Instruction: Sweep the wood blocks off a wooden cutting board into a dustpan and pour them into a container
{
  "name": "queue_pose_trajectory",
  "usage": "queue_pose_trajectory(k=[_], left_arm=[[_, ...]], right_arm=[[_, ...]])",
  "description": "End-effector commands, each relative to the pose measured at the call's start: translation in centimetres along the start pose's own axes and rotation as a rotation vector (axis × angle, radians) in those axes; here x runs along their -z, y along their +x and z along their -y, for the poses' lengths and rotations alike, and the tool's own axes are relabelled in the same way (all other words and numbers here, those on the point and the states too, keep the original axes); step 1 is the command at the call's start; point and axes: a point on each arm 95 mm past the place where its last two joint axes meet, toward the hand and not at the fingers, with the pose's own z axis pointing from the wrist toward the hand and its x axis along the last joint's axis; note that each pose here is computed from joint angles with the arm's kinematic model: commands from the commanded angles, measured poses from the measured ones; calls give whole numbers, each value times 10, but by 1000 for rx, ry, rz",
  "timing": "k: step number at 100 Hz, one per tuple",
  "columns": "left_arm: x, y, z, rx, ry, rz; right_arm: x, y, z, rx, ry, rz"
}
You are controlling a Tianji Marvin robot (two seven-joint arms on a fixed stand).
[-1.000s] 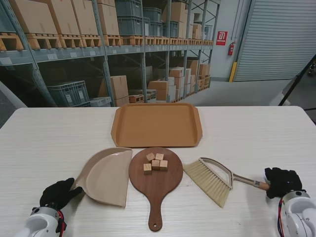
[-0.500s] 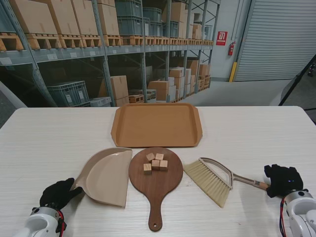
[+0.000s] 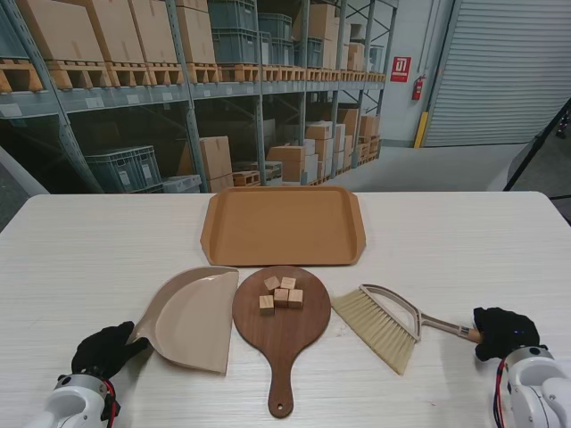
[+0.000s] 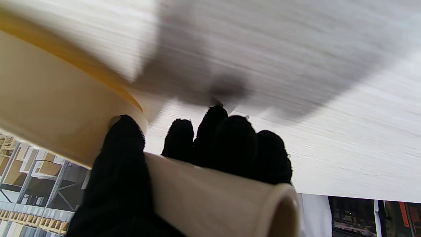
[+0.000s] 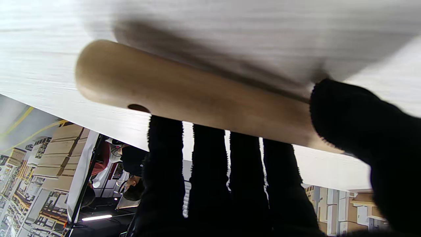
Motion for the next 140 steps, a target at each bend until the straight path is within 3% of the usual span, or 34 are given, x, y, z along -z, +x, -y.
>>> queue_pose_trajectory(k=[1, 46, 89, 116, 140], left_arm=[[6, -4, -13, 3, -52, 17], [6, -4, -14, 6, -57, 15], [5, -3, -15, 8, -61, 12], [4, -4, -15, 8, -61, 12], [4, -4, -15, 7, -59, 11]], right_arm=[[1, 0, 11, 7, 38, 6], [-7, 1, 25, 31, 33, -12], [-11, 4, 36, -2, 96, -10], [-12, 6, 35, -30, 92, 5], [-11, 3, 20, -40, 41, 37]])
